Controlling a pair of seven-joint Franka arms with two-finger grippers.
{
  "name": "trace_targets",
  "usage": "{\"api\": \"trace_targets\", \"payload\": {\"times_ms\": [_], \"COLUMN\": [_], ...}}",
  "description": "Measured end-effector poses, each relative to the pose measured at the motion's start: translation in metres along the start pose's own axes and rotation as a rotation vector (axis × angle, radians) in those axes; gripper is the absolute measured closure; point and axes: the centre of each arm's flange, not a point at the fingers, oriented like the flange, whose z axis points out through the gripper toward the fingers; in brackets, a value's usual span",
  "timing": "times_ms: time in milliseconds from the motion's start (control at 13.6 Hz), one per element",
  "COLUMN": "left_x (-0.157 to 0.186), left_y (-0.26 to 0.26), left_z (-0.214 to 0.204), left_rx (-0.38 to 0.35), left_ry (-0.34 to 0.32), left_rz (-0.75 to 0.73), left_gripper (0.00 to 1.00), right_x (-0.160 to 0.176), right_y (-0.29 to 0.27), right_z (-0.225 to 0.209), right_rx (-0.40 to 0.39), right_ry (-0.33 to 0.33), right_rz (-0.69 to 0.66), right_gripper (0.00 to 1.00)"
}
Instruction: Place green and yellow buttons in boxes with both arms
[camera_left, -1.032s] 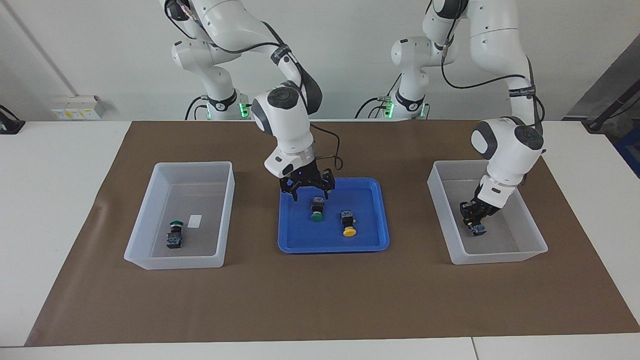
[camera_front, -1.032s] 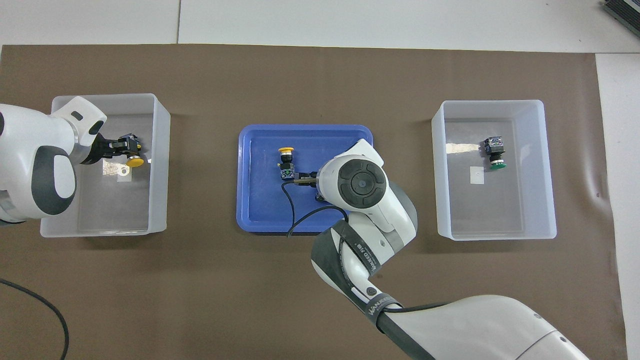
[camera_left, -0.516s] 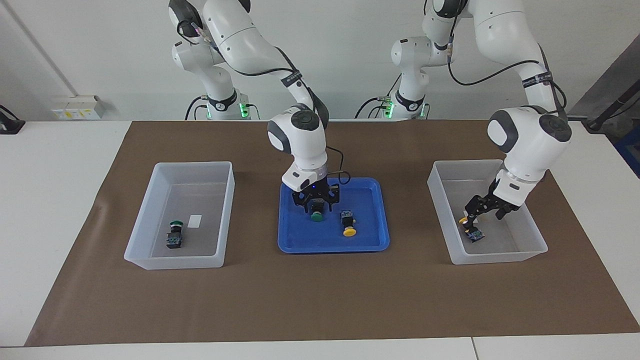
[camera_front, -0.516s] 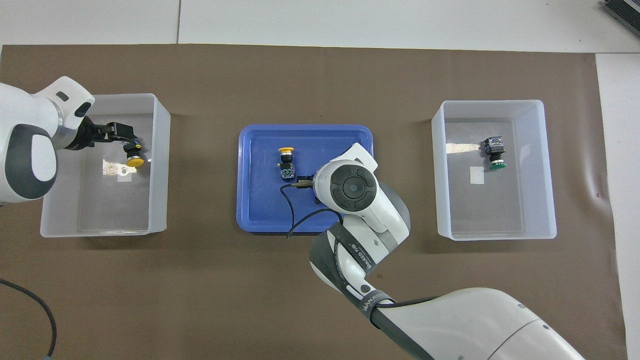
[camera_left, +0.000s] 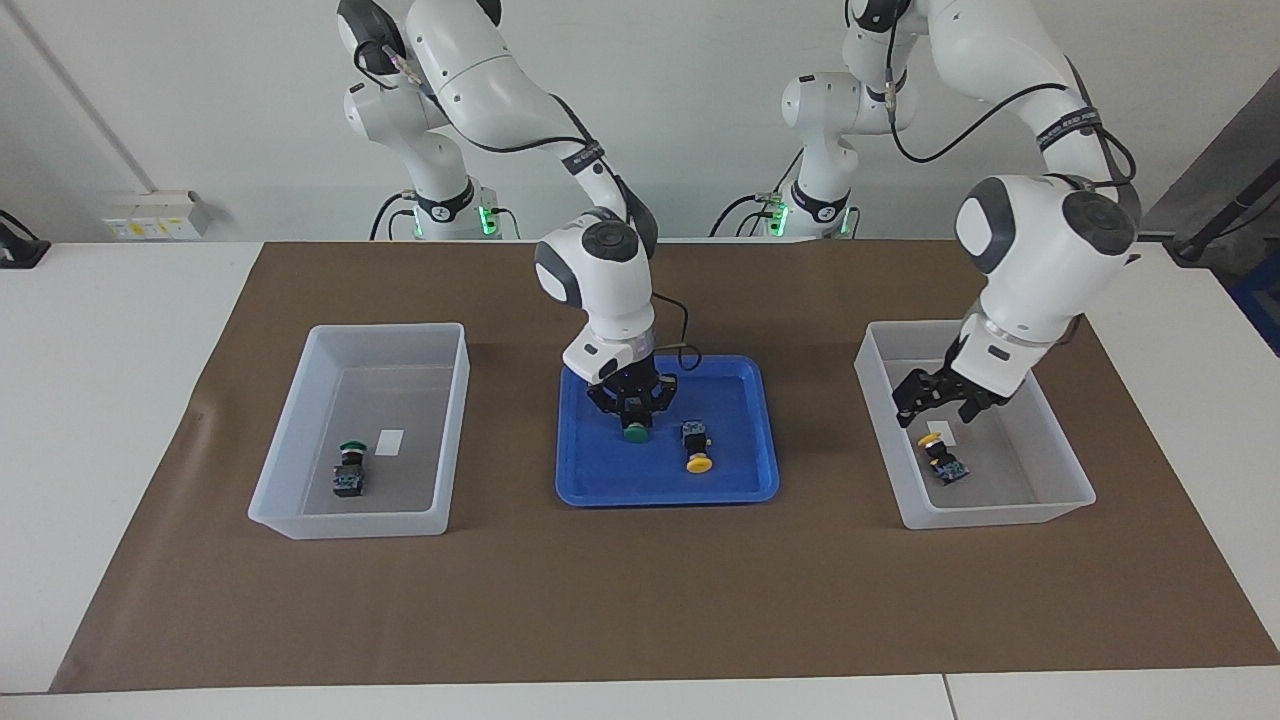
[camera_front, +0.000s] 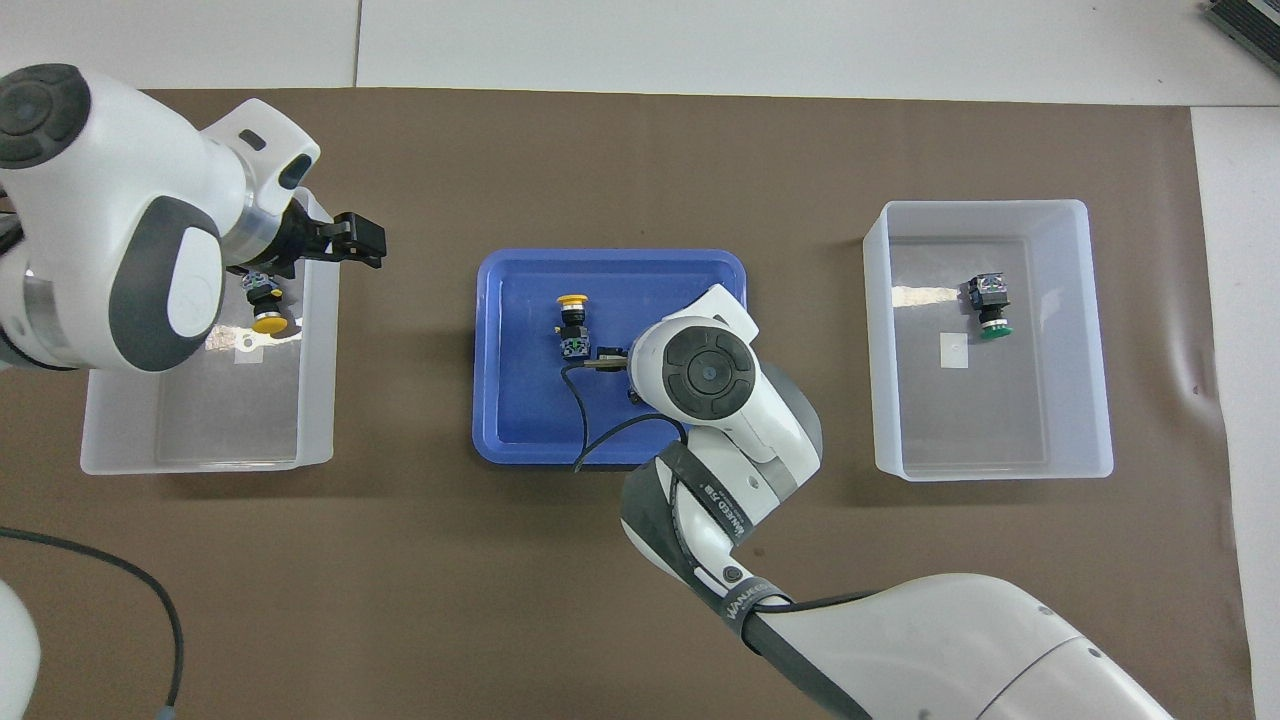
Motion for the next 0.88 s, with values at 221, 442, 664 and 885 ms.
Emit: {"api": "trace_targets", "payload": {"times_ms": [221,442,664,885], "left_x": [-0.021,-0.042,-0.062,-0.079], "left_y": [0.051,0.08,0.111,0.147], "left_z": [0.024,0.05,0.078,0.123], "left_rx": [-0.017,-0.037,-0.061,-0.076], "left_ry": [0.038,0.081,0.127,0.148], "left_rz": [-0.01,0.018,0.074,0.13], "left_gripper": [0.0,0.0,0.03,0.03], "right_x": [0.03,0.056,0.07,0.082], "right_y": [0.025,0.076,0.133,0.193], "right_z": [-0.047,-0.118,-0.161,-0.185], "right_rx": [-0.049,-0.102,-0.131,-0.121], "right_ry": [-0.007,-0.011,-0.054,-0.109], "right_rz": [-0.035,-0.105,-0.189,-0.261], "right_gripper": [0.68,0.68,0.68,0.68]}}
